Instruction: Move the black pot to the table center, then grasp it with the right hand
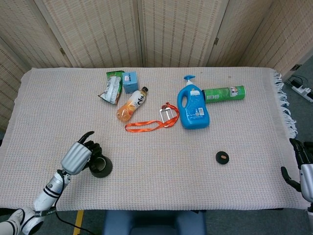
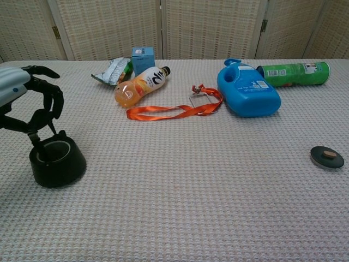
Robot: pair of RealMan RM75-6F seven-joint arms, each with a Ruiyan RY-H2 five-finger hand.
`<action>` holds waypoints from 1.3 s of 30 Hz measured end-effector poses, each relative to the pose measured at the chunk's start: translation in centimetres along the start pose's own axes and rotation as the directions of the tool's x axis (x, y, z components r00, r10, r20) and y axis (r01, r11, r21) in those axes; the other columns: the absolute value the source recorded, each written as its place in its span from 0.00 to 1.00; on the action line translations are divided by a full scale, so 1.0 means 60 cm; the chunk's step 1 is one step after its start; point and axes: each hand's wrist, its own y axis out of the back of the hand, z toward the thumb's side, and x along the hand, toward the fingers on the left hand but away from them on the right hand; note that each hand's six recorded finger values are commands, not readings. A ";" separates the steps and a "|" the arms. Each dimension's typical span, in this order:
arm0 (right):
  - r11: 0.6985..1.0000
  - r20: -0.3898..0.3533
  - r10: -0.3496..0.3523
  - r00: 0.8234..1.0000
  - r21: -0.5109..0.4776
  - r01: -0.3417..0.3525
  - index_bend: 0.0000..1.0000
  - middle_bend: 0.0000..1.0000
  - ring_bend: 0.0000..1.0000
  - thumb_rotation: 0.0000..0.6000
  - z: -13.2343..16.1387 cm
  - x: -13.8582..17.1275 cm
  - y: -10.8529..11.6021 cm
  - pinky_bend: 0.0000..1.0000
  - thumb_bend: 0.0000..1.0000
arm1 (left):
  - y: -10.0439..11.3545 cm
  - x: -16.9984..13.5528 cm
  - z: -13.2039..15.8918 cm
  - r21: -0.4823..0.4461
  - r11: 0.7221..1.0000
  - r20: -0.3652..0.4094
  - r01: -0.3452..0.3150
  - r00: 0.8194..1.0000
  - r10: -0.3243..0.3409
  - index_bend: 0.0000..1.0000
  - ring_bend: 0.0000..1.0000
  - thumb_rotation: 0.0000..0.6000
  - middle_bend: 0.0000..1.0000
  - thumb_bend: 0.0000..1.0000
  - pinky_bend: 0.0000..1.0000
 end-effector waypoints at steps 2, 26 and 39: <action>1.000 0.001 0.001 1.000 0.000 -0.001 0.04 0.15 0.32 1.00 -0.001 0.000 -0.001 0.24 0.38 | 0.002 0.004 0.002 -0.015 1.000 -0.001 -0.001 1.000 0.001 0.69 0.50 1.00 0.53 0.55 0.15; 1.000 0.017 -0.010 1.000 0.006 0.010 0.05 0.15 0.31 1.00 -0.009 0.011 0.009 0.24 0.38 | 0.026 0.130 0.145 -0.147 0.988 0.190 -0.038 0.980 0.066 0.71 0.49 1.00 0.53 0.60 0.15; 1.000 0.022 -0.005 1.000 -0.003 0.005 0.05 0.15 0.31 1.00 -0.015 0.014 0.008 0.24 0.38 | 0.004 0.237 0.273 -0.193 0.981 0.301 -0.004 0.952 0.063 0.70 0.48 1.00 0.53 0.60 0.15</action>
